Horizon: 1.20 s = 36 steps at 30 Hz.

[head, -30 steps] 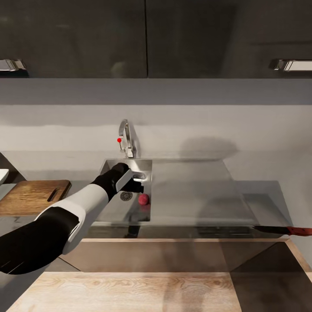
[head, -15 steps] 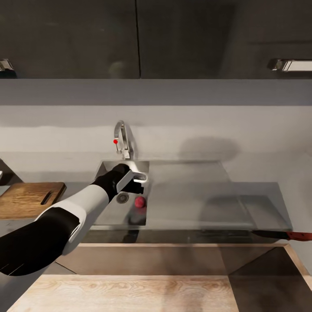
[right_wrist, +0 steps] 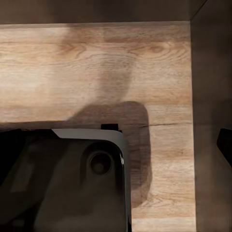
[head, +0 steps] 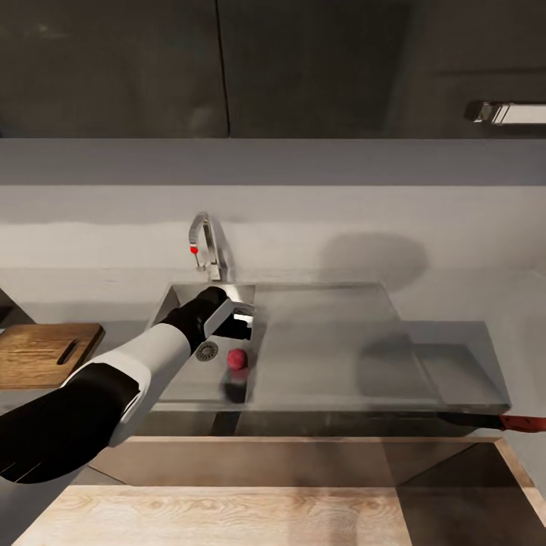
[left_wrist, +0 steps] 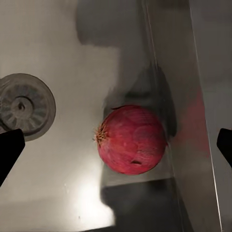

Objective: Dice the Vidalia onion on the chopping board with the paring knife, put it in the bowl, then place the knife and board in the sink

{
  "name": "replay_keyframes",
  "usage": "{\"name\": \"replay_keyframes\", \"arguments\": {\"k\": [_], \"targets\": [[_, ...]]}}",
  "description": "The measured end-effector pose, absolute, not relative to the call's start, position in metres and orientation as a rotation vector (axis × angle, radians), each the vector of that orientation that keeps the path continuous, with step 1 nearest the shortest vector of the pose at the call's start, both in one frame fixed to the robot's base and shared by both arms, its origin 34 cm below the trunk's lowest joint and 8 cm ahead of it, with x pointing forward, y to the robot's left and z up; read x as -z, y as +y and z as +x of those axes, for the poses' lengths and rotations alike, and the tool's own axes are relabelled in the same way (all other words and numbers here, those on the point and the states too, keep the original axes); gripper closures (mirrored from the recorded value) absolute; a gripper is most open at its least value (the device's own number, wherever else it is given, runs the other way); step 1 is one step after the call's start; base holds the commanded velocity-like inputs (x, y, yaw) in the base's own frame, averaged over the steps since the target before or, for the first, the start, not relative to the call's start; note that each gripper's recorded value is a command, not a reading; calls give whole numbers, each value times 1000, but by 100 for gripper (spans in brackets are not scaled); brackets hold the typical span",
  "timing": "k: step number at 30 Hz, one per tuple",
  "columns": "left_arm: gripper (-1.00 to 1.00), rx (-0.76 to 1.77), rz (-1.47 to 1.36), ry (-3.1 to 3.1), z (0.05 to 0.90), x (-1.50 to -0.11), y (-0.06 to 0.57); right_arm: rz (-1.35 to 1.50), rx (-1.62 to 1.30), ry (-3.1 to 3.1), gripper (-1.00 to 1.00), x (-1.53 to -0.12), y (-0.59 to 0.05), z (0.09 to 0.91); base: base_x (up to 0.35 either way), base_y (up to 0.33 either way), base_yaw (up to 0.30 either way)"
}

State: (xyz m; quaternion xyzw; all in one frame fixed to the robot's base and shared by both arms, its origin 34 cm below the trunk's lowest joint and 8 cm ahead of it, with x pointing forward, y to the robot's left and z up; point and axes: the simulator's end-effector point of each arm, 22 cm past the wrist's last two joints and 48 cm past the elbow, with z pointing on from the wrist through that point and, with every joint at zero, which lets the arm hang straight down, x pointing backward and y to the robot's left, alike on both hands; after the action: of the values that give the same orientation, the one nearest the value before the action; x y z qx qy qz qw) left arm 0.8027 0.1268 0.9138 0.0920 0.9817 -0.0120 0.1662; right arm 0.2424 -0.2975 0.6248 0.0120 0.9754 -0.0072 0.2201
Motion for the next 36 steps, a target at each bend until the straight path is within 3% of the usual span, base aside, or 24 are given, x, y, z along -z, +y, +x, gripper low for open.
{"name": "replay_keyframes", "arguments": {"k": [15,36], "targets": [[-100,35,261,2820,794,-899,129,33,20,2704,-100,-624,-298,240,-143,-1,0],[-100,27,269,2842,789,-884,130,33,20,2723,-100,-622,-297,233,44,0,0]]}}
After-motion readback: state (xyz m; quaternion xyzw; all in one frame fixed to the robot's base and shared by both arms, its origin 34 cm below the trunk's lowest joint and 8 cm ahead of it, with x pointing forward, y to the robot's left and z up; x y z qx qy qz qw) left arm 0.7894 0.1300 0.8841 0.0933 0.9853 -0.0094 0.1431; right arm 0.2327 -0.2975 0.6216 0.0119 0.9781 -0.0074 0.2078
